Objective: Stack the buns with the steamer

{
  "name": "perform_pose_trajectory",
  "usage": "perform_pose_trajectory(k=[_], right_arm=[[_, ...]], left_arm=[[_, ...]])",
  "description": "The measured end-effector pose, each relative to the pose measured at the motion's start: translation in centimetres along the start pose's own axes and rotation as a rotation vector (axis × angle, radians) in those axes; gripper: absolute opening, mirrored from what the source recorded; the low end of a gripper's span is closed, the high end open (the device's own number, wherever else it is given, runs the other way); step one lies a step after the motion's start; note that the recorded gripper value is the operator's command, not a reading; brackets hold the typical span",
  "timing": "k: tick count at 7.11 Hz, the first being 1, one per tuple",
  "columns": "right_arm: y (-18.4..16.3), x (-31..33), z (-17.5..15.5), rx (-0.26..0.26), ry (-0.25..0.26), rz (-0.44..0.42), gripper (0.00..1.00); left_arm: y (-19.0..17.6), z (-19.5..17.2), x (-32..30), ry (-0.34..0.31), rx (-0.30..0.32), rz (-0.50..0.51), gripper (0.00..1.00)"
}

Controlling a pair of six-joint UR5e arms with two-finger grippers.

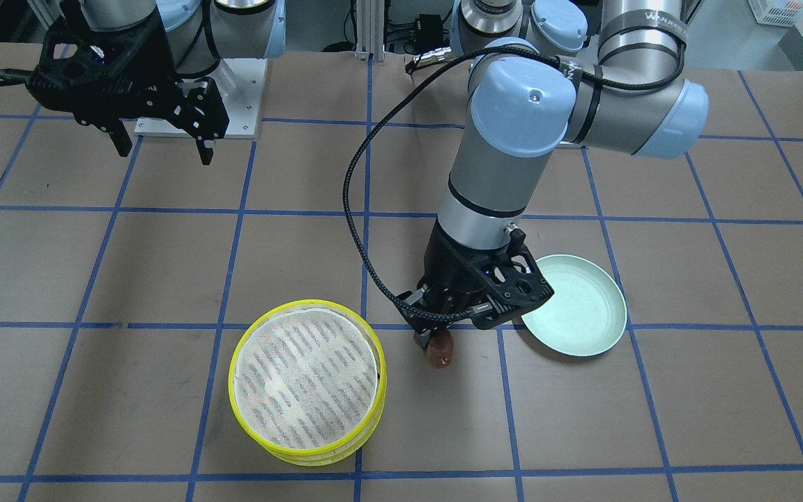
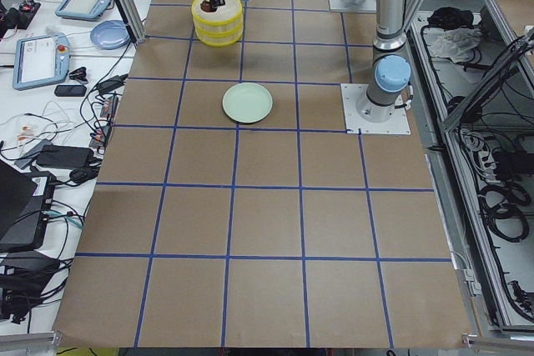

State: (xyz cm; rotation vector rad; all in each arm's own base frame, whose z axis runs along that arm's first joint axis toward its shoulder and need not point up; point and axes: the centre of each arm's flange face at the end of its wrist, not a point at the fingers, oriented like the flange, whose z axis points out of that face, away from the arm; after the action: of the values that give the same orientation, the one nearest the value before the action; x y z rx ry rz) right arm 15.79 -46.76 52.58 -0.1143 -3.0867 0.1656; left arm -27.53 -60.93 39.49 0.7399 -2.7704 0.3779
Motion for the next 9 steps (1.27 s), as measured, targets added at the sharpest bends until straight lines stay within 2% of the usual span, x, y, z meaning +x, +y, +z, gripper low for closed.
perform_pose_trajectory(k=[2,4,5,6,7,9], right_arm=[[0.5,0.0,-0.2,-0.005,-0.006,-0.002,1.0],[1.1,-0.1,0.5,-0.059,-0.004,-0.009,1.0],[1.3,-0.1,0.7,-0.077,-0.003,-0.016,1.0],[1.4,-0.1,0.8,-0.084,-0.003,-0.03,1.0],[1.4,-0.1,0.8,-0.084,-0.004,-0.056,1.0],[1.3,-0.1,0.8,-0.079,-0.005,-0.098,1.0]], left_arm=[[2.7,3.3,2.9,0.052,-0.01,-0.072,0.0],[4.9,6.1,4.4,0.05,-0.036,-0.131,0.0],[5.4,7.2,4.6,0.041,-0.048,-0.141,0.42],[5.7,7.8,4.6,0.034,-0.055,-0.144,0.77],[5.8,8.1,4.5,0.033,-0.056,-0.144,0.92],[5.8,8.2,4.4,0.038,-0.052,-0.136,0.97]])
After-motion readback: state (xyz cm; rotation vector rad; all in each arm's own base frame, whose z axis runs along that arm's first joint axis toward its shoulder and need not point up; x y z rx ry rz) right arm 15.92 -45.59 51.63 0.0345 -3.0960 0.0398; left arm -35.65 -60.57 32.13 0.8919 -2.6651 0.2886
